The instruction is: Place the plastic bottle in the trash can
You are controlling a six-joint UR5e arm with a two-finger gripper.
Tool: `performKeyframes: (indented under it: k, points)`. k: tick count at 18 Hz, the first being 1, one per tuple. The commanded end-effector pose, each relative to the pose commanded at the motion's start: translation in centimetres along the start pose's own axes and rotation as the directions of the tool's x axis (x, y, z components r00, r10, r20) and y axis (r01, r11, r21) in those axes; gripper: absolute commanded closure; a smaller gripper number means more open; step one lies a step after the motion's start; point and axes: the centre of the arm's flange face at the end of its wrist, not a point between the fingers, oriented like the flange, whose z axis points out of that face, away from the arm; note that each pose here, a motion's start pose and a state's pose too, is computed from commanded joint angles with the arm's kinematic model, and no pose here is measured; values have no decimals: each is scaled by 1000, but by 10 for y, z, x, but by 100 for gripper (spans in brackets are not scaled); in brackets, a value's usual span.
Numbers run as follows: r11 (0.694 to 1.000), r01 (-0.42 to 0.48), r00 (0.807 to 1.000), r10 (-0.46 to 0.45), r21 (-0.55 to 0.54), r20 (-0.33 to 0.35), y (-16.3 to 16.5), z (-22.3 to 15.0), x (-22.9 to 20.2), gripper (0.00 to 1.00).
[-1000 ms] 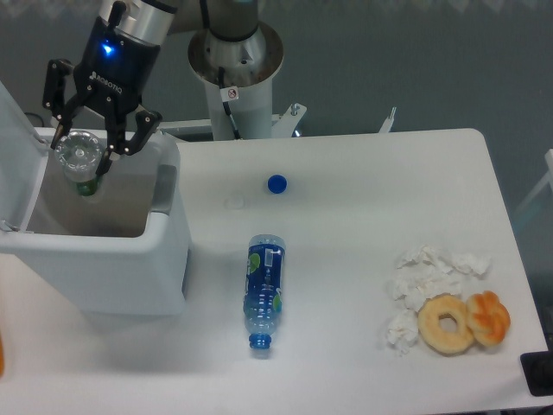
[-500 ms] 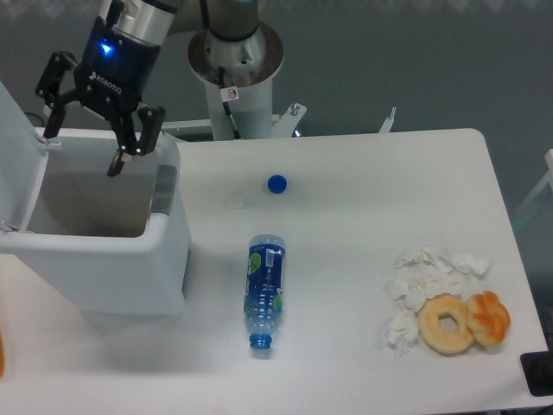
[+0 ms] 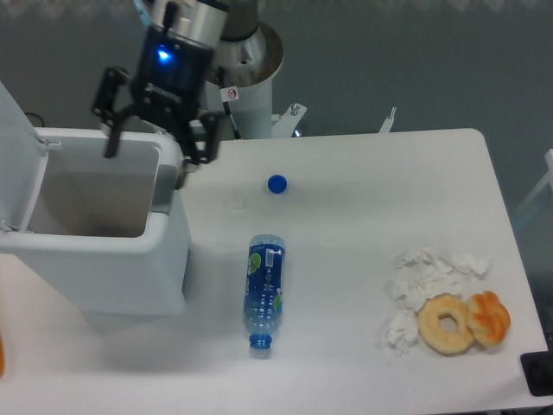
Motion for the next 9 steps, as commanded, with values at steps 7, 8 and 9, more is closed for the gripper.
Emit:
performKeyframes:
  k: [7, 8, 9]
  points:
    - [941, -236, 960, 264, -241, 92, 21, 23, -39, 0]
    - [933, -256, 954, 286, -251, 88, 22, 24, -40, 0]
    - [930, -267, 952, 296, -254, 82, 23, 26, -41, 0]
